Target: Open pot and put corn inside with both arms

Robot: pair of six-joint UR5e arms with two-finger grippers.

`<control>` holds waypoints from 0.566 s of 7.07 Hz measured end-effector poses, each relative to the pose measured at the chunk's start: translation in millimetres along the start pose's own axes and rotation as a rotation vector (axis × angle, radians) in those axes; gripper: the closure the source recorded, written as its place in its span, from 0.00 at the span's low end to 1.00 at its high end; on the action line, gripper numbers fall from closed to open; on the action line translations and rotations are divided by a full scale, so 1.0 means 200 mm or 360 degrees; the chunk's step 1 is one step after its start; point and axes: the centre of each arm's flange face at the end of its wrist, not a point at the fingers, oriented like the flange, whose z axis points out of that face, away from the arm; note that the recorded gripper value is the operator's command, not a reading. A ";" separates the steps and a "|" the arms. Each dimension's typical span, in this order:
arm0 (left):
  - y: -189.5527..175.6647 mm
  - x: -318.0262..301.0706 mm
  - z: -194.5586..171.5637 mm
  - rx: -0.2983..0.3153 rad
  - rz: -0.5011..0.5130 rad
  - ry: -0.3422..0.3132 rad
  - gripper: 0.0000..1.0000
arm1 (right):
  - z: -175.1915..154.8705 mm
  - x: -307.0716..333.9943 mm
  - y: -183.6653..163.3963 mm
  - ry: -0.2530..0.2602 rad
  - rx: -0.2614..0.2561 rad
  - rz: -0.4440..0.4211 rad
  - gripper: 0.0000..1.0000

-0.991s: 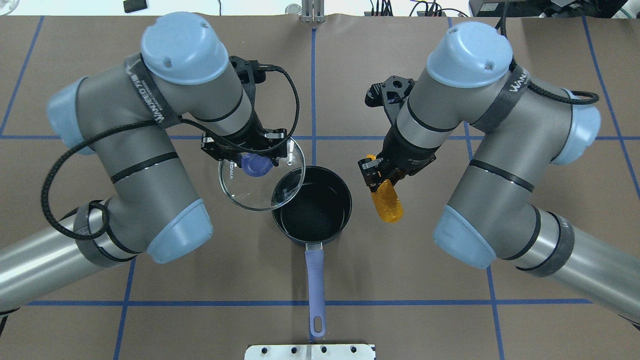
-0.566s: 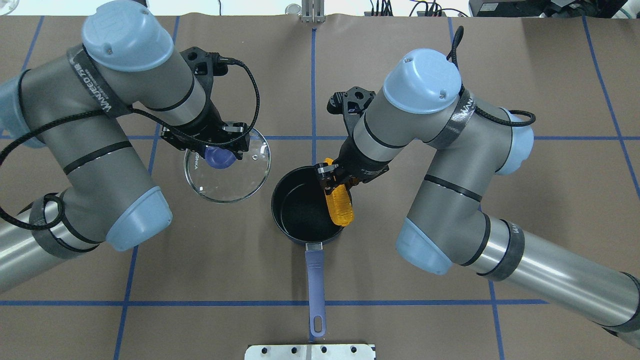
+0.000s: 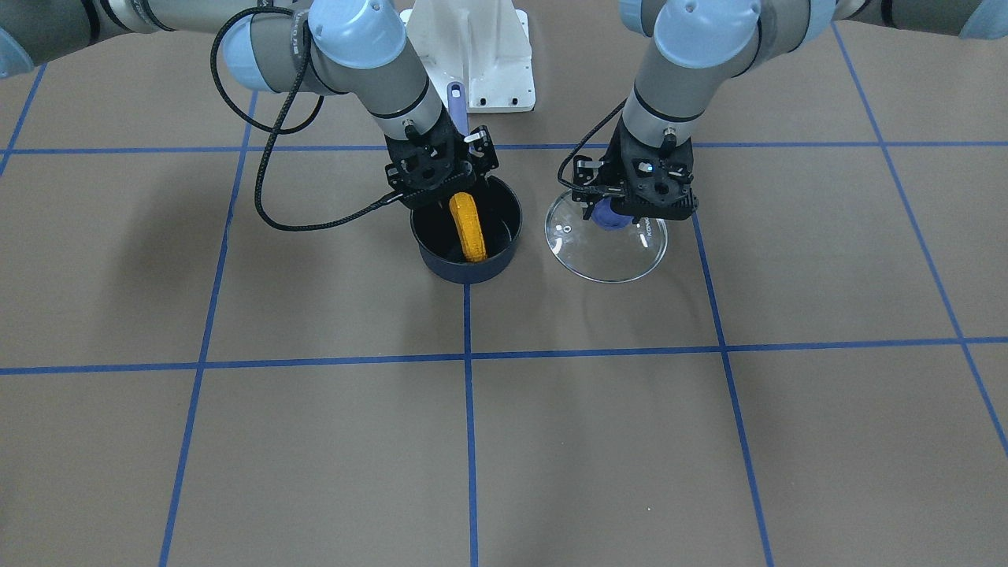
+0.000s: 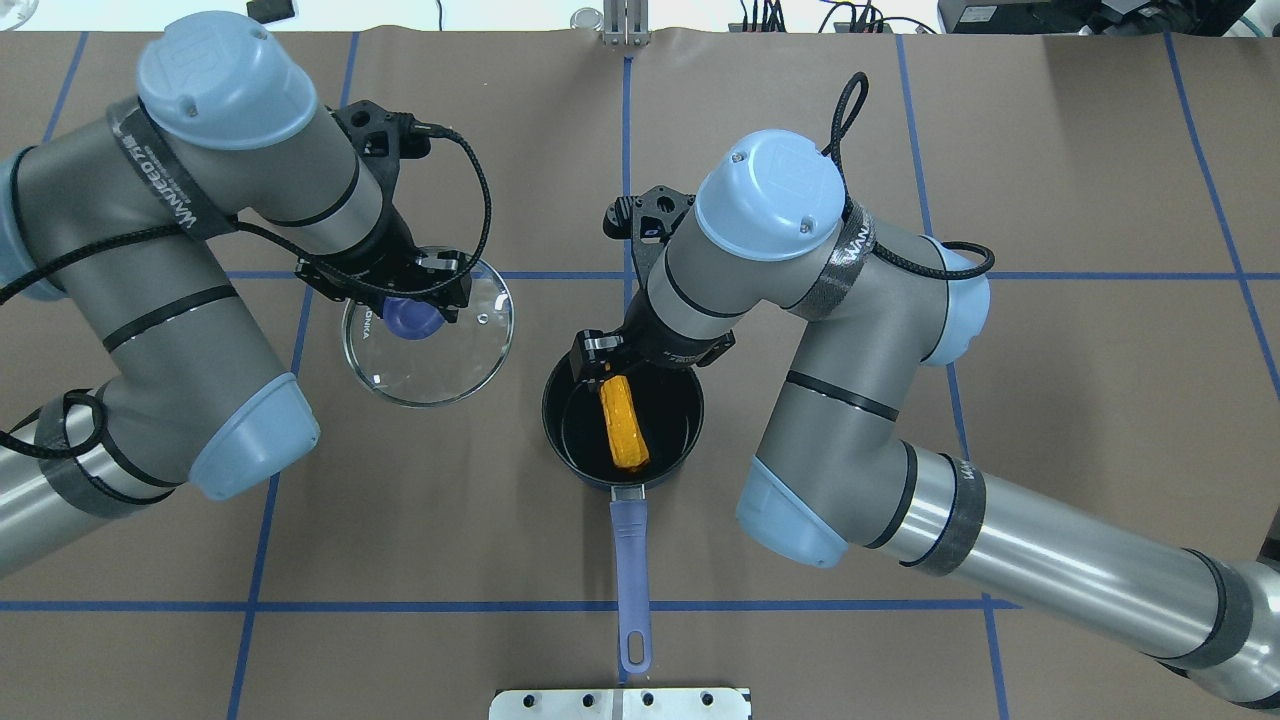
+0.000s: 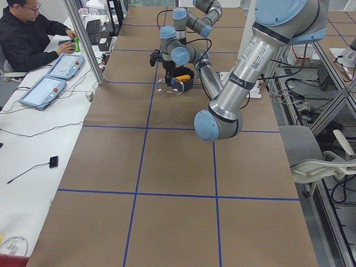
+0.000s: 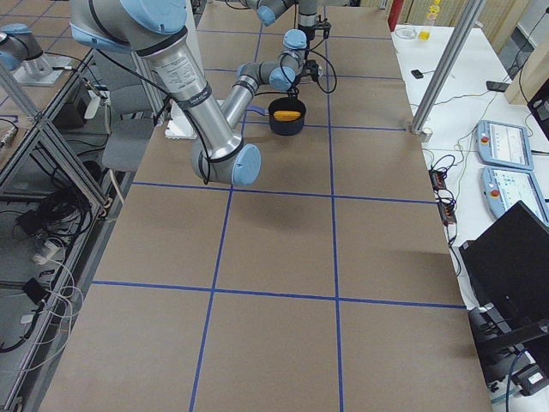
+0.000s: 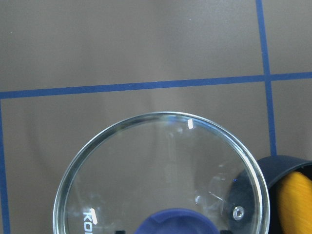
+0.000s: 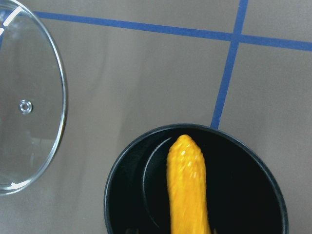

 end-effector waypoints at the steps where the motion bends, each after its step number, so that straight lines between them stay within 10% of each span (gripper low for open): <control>1: 0.03 -0.17 0.03 -0.0001 0.0032 -0.0023 0.39 | 0.00 0.00 0.00 -0.0002 -0.0002 -0.0003 0.00; 4: 0.07 -0.85 0.15 -0.0066 0.0153 -0.0005 0.37 | -0.04 0.05 -0.03 0.0006 0.0026 0.0001 0.00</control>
